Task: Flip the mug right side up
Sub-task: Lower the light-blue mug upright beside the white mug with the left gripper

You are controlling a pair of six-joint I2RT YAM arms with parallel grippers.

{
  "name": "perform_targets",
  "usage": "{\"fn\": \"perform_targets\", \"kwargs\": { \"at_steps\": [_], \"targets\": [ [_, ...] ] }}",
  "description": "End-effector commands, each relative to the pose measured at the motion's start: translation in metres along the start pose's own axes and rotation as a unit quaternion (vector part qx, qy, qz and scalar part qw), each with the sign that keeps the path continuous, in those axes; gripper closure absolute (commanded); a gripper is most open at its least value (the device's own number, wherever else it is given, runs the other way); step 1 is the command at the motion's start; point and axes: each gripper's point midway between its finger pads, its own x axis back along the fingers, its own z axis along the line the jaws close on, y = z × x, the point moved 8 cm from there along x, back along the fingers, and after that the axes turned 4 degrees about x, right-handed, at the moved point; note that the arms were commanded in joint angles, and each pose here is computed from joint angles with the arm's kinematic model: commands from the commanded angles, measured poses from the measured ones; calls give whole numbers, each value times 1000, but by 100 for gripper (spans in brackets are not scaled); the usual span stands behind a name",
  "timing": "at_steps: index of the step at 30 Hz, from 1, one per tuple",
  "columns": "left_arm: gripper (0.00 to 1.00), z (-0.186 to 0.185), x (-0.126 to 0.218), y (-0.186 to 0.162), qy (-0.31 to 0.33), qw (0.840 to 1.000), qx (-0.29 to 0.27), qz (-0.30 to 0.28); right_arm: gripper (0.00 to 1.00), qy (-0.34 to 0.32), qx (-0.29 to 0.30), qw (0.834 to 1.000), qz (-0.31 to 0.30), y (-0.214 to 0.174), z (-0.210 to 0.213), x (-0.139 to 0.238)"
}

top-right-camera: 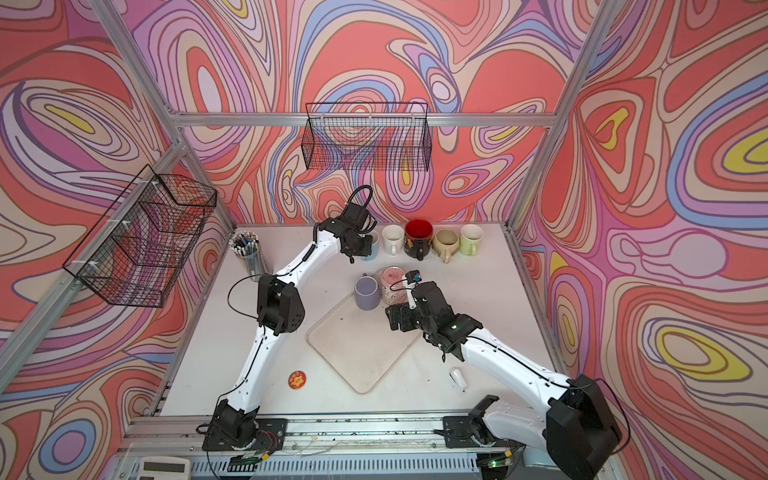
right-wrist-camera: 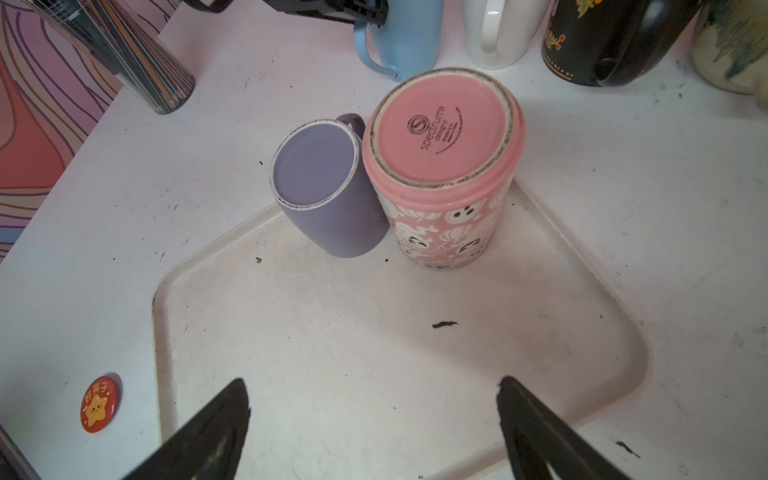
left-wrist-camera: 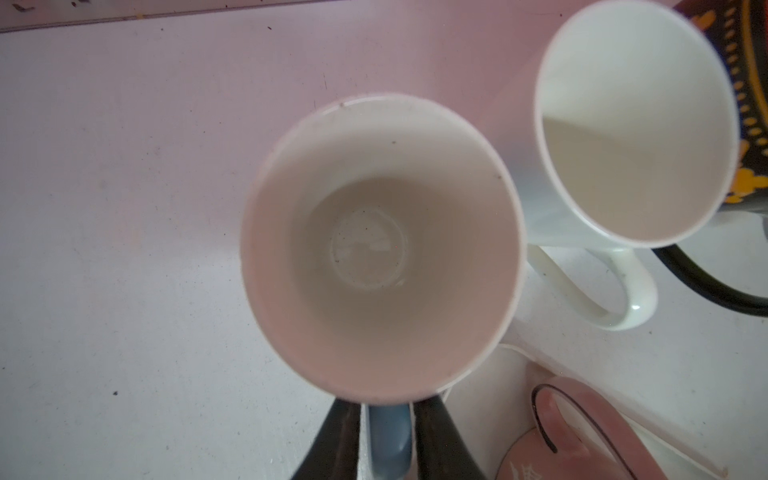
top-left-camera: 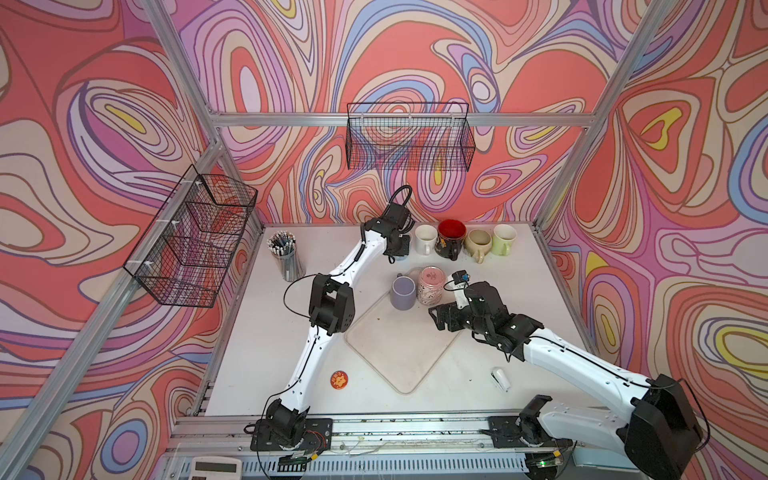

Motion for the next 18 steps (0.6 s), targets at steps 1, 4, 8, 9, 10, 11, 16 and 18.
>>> {"fn": "perform_targets", "kwargs": {
  "at_steps": [1, 4, 8, 9, 10, 11, 16, 18],
  "targets": [
    [74, 0, -6, 7, -8, 1000, 9, -17, 5, -4, 1, 1000, -6, 5, 0, 2],
    [75, -1, -7, 8, -19, 1000, 9, -17, 4, -5, 2, 1000, -5, 5, 0, 2],
    [75, -1, -8, 8, -25, 999, 12, -15, 4, -6, 2, 1000, -3, 5, 0, 0],
    [74, -1, -8, 9, -25, 1000, 12, -15, 4, -6, 2, 1000, -2, 6, 0, 0],
    [73, -2, -7, 9, -25, 1000, 12, -14, 4, -6, 3, 1000, -2, 7, 0, 0],
    [73, -1, -5, 10, -26, 999, 12, -15, 4, -7, 2, 1000, -1, 6, 0, -1],
    [65, -4, 9, 15, -36, 999, 7, -24, 4, -13, 3, 1000, 5, 10, 0, -1],
    [62, -6, 15, 17, -43, 999, 7, -29, 4, -17, 3, 1000, 5, 13, 0, 2]
  ]
}}
